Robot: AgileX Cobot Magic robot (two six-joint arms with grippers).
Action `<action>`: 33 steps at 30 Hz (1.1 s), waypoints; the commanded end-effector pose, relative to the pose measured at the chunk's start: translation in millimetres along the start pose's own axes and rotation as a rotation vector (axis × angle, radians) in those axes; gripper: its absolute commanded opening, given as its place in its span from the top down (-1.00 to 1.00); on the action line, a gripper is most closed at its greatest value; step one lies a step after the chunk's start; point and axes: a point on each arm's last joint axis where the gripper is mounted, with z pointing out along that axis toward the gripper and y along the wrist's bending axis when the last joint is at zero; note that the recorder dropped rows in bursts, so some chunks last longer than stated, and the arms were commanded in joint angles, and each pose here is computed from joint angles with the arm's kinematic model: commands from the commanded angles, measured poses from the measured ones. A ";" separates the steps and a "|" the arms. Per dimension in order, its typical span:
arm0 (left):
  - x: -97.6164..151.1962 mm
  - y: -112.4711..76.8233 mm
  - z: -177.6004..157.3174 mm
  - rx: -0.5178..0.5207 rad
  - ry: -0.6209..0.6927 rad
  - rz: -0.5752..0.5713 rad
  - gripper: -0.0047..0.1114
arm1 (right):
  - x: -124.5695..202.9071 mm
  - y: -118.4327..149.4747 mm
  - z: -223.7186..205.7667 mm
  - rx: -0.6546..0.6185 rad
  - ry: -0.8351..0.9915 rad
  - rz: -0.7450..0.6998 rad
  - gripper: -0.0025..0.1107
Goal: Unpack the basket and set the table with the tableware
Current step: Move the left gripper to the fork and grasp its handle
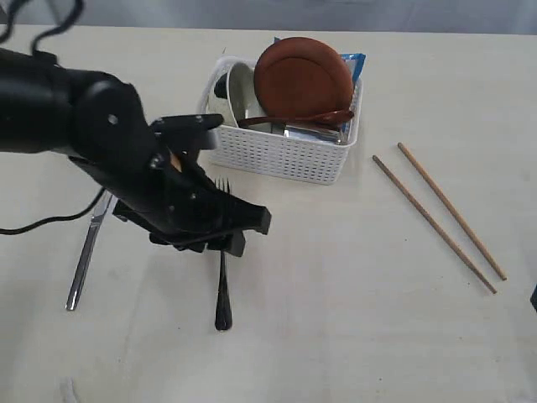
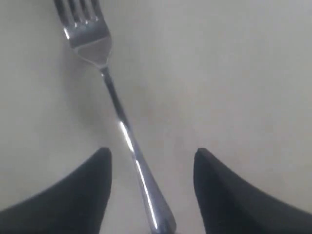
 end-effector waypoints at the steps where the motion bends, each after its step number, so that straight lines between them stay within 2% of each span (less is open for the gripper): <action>1: -13.0 -3.4 22.4 -0.064 -0.008 0.004 0.06 | 0.6 -0.5 -0.1 0.010 -0.004 -0.005 0.96; 5: -19.1 -2.2 31.9 -0.097 -0.004 -0.008 0.06 | 0.6 -0.5 -0.1 0.010 -0.004 -0.005 0.96; 12: -18.4 3.2 44.4 -0.132 0.018 0.003 0.19 | 0.6 -0.5 -0.1 0.010 -0.004 -0.005 0.96; 16: -18.2 4.3 46.8 -0.138 0.022 0.007 0.51 | 0.6 -0.5 -0.1 0.010 -0.004 -0.005 0.96; 20: -17.4 4.6 46.7 -0.141 0.031 0.015 0.92 | 0.6 -0.5 -0.1 0.010 -0.004 -0.005 0.96; 26: -15.7 5.8 45.7 -0.157 0.047 -0.012 0.92 | 0.6 -0.5 -0.1 0.010 -0.004 -0.005 0.96; 33: -16.7 14.4 15.0 -0.312 0.006 -0.045 0.92 | 0.6 -0.5 -0.1 0.010 -0.004 -0.005 0.96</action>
